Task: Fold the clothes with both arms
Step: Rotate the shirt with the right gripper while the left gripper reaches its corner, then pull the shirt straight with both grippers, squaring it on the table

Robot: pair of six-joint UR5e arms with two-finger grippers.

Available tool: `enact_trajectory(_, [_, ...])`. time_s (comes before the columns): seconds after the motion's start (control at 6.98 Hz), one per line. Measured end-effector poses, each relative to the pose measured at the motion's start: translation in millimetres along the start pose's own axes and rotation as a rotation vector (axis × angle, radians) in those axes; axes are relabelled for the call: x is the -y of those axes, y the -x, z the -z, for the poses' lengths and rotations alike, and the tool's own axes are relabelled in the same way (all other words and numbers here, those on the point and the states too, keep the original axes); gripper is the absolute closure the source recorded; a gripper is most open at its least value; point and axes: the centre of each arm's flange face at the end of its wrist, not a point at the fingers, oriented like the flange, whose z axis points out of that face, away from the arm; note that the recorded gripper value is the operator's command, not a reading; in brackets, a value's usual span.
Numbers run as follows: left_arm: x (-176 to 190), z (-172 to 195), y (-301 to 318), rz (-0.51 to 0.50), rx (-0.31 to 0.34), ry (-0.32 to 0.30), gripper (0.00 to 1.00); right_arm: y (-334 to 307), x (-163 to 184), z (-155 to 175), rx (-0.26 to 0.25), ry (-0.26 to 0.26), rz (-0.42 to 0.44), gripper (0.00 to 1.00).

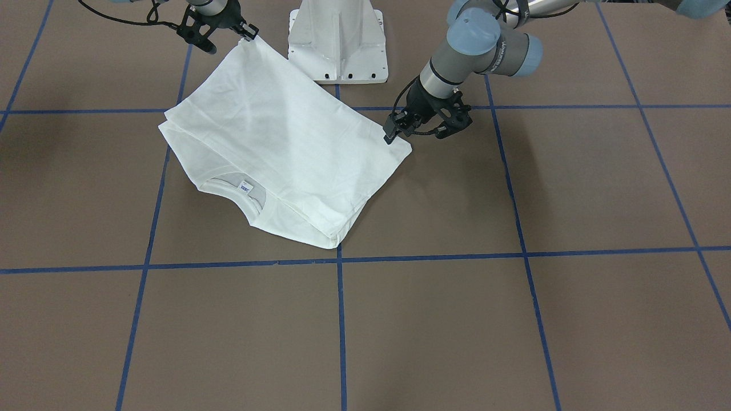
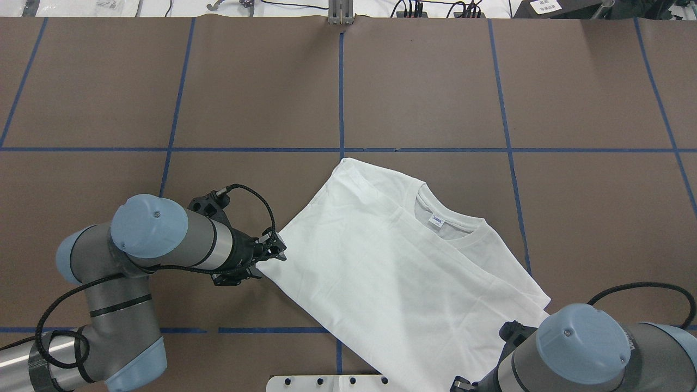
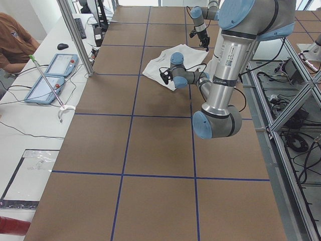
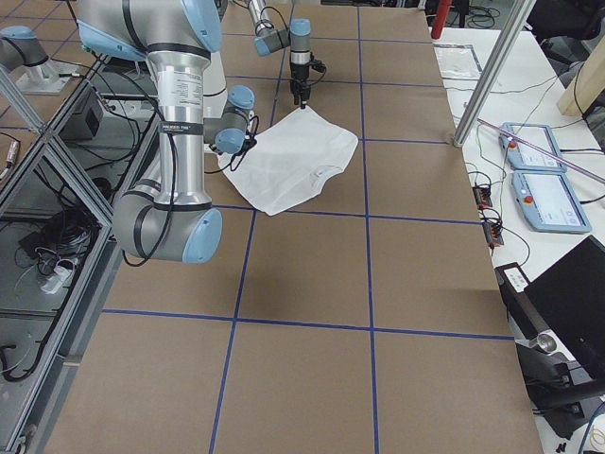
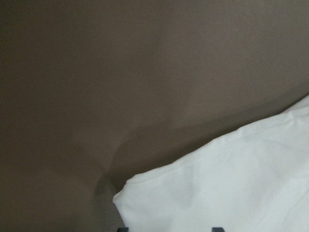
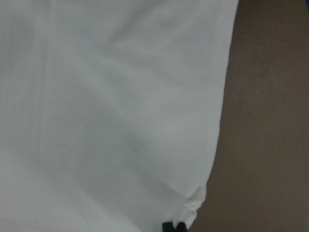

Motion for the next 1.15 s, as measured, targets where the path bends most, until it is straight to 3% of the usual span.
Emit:
enact_trajectory(0.14, [-3, -6, 3, -0.002, 0.006, -0.007, 0.37, 0, -1, 2, 0.003, 0.002, 0.002, 0.88])
enact_trajectory(0.29, [-5, -11, 5, -0.005, 0.009, -0.019, 0.43, 0, -3, 5, 0.007, 0.005, 0.005, 0.61])
enact_trajectory(0.43, [-6, -15, 7, -0.006, 0.012, -0.028, 0.61, 0, -4, 7, 0.012, 0.006, 0.005, 0.01])
enact_trajectory(0.57, [-6, -16, 7, -0.006, 0.013, -0.032, 1.0, 1, -2, 10, 0.018, 0.004, 0.003, 0.0])
enact_trajectory(0.86, [-6, -17, 7, -0.004, 0.016, -0.048, 1.0, 8, 6, 24, 0.05, -0.007, -0.014, 0.0])
enact_trajectory(1.15, [3, -15, 3, -0.012, 0.012, -0.101, 1.0, 23, 28, 55, 0.124, -0.04, -0.052, 0.0])
